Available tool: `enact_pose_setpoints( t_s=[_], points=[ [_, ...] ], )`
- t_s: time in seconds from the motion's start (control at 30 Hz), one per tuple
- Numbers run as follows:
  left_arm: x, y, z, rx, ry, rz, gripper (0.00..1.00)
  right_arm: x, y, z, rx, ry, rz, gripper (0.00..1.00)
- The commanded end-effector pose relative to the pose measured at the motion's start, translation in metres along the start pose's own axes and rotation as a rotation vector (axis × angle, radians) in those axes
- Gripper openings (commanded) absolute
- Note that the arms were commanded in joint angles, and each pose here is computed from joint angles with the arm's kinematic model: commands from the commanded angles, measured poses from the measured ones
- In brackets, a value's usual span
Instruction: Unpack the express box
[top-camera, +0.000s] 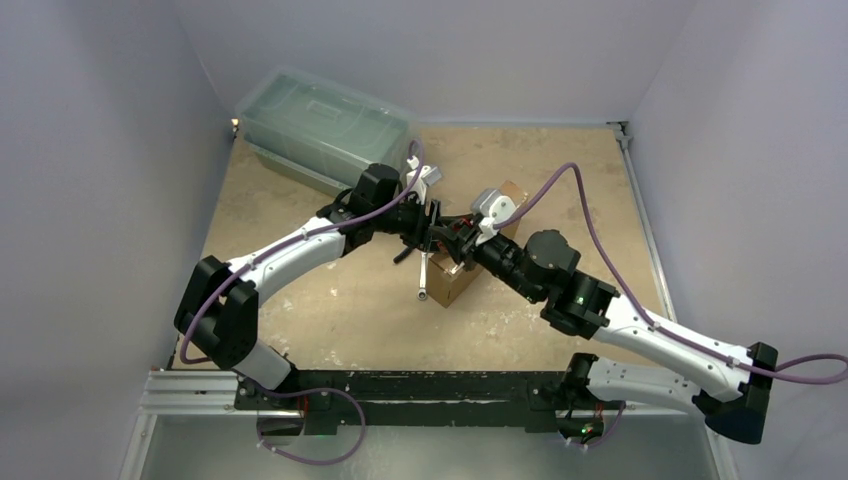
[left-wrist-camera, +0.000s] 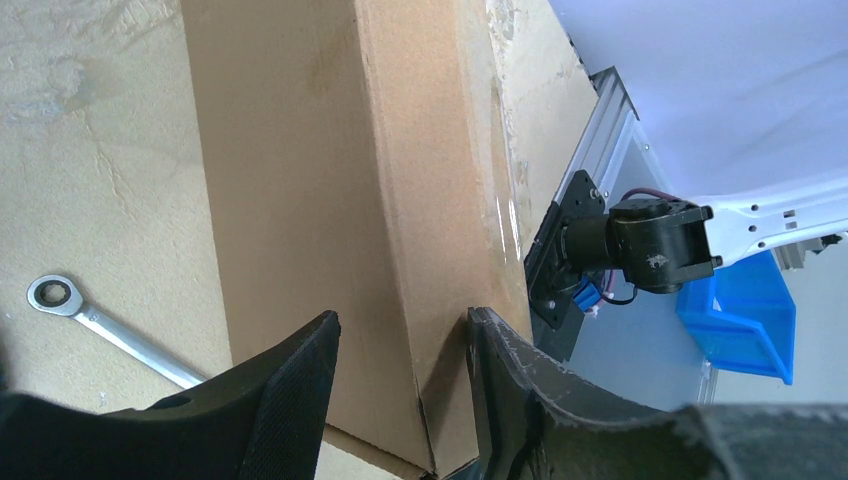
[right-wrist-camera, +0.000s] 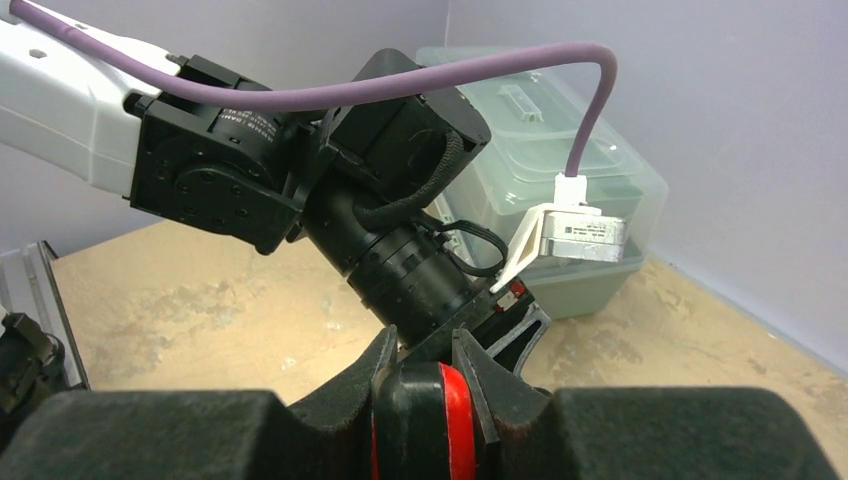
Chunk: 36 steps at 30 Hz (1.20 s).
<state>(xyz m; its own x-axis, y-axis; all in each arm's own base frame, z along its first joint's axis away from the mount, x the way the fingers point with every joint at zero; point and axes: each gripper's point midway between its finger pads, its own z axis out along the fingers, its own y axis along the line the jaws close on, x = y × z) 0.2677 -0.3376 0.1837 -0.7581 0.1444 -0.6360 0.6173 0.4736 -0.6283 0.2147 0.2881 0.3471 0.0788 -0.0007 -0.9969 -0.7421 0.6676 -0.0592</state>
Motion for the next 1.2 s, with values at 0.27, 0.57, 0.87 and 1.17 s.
enact_pose_setpoints(
  t_s=[0.27,0.57,0.87,1.17],
  points=[
    [0.014,0.022,0.005,-0.084,0.048,-0.02,0.48,-0.002,0.015,0.004,-0.067,-0.024,0.001,0.0],
    [0.012,0.023,0.004,-0.092,0.046,-0.012,0.48,-0.008,0.021,-0.023,-0.11,-0.049,0.1,0.0],
    [0.013,0.022,0.004,-0.088,0.048,-0.012,0.48,-0.004,0.022,-0.016,-0.108,-0.063,0.102,0.0],
    [0.011,0.022,0.002,-0.097,0.04,-0.004,0.47,0.003,0.01,-0.003,-0.032,-0.054,0.053,0.0]
  ],
)
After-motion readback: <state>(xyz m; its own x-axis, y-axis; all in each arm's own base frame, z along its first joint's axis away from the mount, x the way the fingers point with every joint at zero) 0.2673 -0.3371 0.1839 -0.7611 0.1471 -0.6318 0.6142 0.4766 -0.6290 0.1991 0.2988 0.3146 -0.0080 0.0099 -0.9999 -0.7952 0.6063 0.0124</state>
